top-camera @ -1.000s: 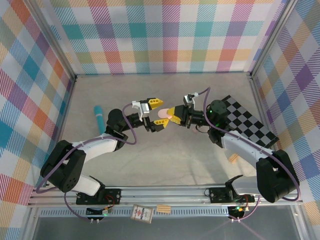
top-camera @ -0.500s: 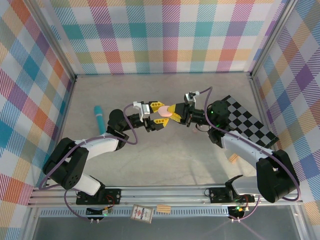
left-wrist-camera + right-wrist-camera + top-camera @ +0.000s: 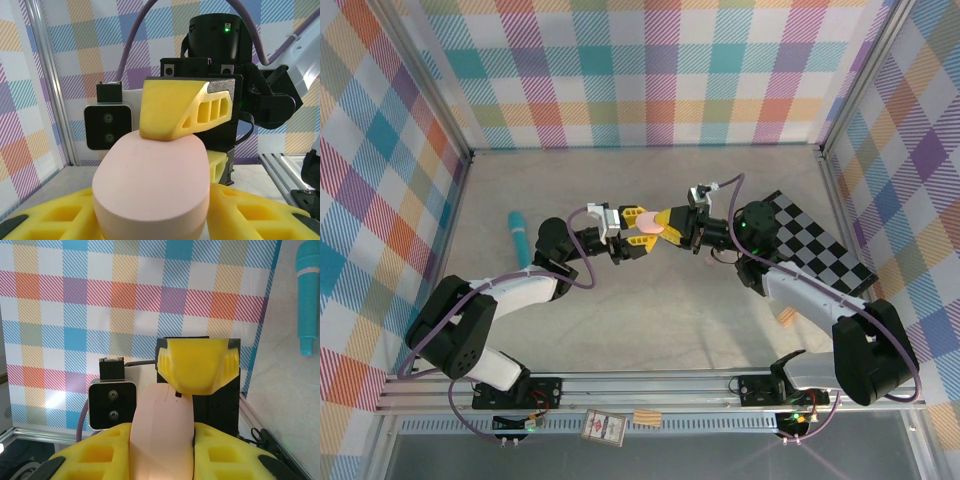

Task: Insert the wireless bluetooth earbuds into the charging case

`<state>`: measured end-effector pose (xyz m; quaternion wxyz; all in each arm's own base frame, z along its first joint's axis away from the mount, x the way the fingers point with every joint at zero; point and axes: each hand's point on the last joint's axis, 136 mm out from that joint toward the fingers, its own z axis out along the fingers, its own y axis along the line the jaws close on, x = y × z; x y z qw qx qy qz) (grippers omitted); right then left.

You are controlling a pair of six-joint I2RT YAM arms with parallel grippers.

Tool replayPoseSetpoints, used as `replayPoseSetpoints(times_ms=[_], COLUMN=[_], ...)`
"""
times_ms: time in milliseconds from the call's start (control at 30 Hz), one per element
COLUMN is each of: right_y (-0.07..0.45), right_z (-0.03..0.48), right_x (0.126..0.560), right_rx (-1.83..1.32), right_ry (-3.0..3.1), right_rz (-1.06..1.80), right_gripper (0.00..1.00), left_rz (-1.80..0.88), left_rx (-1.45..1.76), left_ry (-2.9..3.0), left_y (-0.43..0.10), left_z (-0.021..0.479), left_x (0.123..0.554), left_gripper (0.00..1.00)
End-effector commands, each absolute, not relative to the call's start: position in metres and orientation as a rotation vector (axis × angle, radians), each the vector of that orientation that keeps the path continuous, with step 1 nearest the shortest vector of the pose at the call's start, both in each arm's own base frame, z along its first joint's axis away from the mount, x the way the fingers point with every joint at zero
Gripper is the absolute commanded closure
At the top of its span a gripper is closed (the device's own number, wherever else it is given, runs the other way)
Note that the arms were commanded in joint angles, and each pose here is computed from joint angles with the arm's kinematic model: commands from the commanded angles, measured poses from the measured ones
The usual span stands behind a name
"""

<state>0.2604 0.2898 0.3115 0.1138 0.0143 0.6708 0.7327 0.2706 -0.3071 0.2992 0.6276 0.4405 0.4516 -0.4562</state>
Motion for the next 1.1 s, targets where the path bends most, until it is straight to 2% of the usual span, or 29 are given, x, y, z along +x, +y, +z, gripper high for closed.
replayPoseSetpoints(times_ms=[0, 200, 300, 533, 700, 833, 933, 1067], right_y=[0.290, 0.291, 0.290, 0.290, 0.290, 0.291, 0.291, 0.292], right_z=[0.323, 0.320, 0.323, 0.332, 0.332, 0.330, 0.327, 0.327], right_x=[0.257, 0.258, 0.258, 0.256, 0.257, 0.255, 0.256, 0.257], right_rx=[-0.011, -0.008, -0.009, -0.030, -0.025, -0.027, -0.017, -0.013], right_ry=[1.923, 1.936, 1.930, 1.904, 1.900, 1.910, 1.919, 1.921], right_rz=[2.144, 2.134, 2.138, 2.155, 2.157, 2.153, 2.151, 2.147], right_gripper=[0.86, 0.86, 0.86, 0.86, 0.86, 0.86, 0.86, 0.85], left_rz=[-1.048, -1.055, -1.054, -1.055, -1.057, -1.062, -1.067, -1.068], left_rx=[1.047, 1.054, 1.057, 1.057, 1.059, 1.055, 1.058, 1.060], left_ry=[0.954, 0.947, 0.953, 0.962, 0.961, 0.962, 0.957, 0.955], left_y=[-0.309, -0.310, -0.311, -0.312, -0.312, -0.312, -0.312, -0.312], left_z=[0.315, 0.318, 0.315, 0.310, 0.311, 0.311, 0.313, 0.313], left_x=[0.263, 0.262, 0.263, 0.264, 0.265, 0.265, 0.264, 0.263], left_gripper=[0.51, 0.51, 0.56, 0.49, 0.49, 0.53, 0.61, 0.65])
